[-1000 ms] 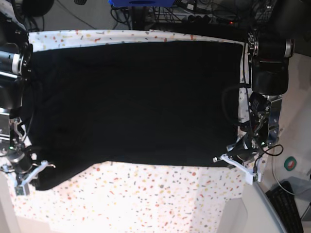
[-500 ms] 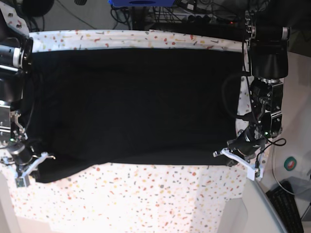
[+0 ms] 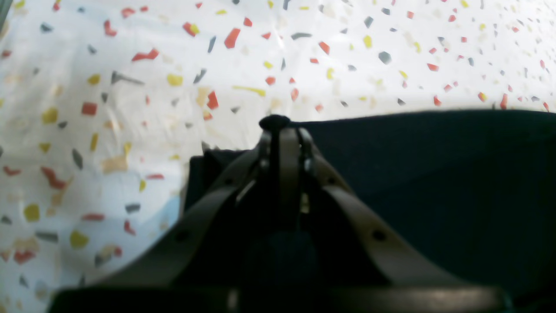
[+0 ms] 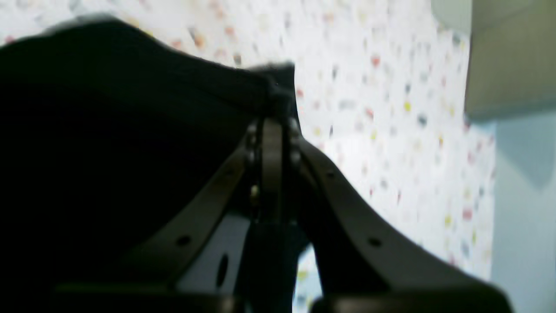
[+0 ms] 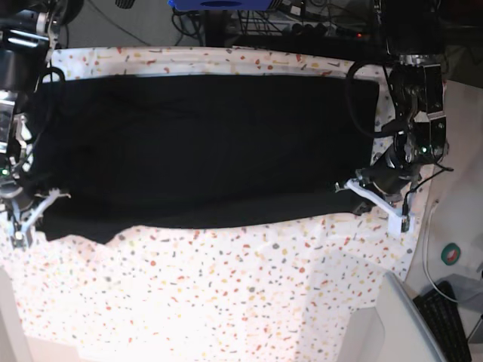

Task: Layout the t-shirt on the table in an organized manner, then fold the t-shirt properly
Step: 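Fold the hem over toward the collar with both grippers, then release the folded edge and raise both grippers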

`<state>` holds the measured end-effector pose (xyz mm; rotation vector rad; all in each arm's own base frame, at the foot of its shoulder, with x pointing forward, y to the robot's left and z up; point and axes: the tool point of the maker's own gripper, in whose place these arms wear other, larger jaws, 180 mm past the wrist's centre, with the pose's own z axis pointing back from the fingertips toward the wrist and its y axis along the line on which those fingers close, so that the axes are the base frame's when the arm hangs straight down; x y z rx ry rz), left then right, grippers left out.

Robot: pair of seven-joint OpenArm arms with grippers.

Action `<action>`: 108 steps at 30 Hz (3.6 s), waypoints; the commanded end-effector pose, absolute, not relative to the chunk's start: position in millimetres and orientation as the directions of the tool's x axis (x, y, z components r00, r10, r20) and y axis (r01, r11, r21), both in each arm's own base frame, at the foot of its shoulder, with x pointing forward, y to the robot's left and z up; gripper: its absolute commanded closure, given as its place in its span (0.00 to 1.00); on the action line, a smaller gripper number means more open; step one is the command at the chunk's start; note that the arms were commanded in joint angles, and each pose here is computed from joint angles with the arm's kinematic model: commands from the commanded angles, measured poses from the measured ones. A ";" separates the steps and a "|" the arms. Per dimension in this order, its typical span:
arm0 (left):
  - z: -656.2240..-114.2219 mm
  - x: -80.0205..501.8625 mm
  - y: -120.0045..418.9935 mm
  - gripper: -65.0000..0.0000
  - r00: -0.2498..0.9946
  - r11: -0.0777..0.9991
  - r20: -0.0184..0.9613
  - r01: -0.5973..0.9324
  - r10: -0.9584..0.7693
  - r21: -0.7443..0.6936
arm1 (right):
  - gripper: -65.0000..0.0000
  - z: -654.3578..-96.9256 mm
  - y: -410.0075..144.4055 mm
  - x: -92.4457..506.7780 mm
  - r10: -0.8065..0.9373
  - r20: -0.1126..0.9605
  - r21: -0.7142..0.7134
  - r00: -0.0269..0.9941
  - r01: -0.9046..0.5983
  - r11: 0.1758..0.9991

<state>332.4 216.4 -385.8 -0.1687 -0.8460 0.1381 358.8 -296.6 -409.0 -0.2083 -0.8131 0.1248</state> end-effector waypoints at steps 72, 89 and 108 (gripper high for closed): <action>-404.4 244.2 238.1 0.44 0.793 0.997 0.607 -0.011 0.057 -0.079 | 0.53 -426.5 -279.2 207.2 0.176 0.514 -0.278 0.839 -0.031 0.960; -381.1 253.2 230.6 1.00 0.700 0.977 0.682 -0.126 0.211 -0.173 | 1.00 -413.7 -258.2 253.0 0.158 0.634 -0.182 0.757 -0.052 0.982; -495.0 265.6 197.6 1.00 0.877 1.000 0.481 0.016 -0.023 0.019 | 1.00 -487.7 -306.9 274.2 0.052 0.484 -0.192 0.874 0.048 0.980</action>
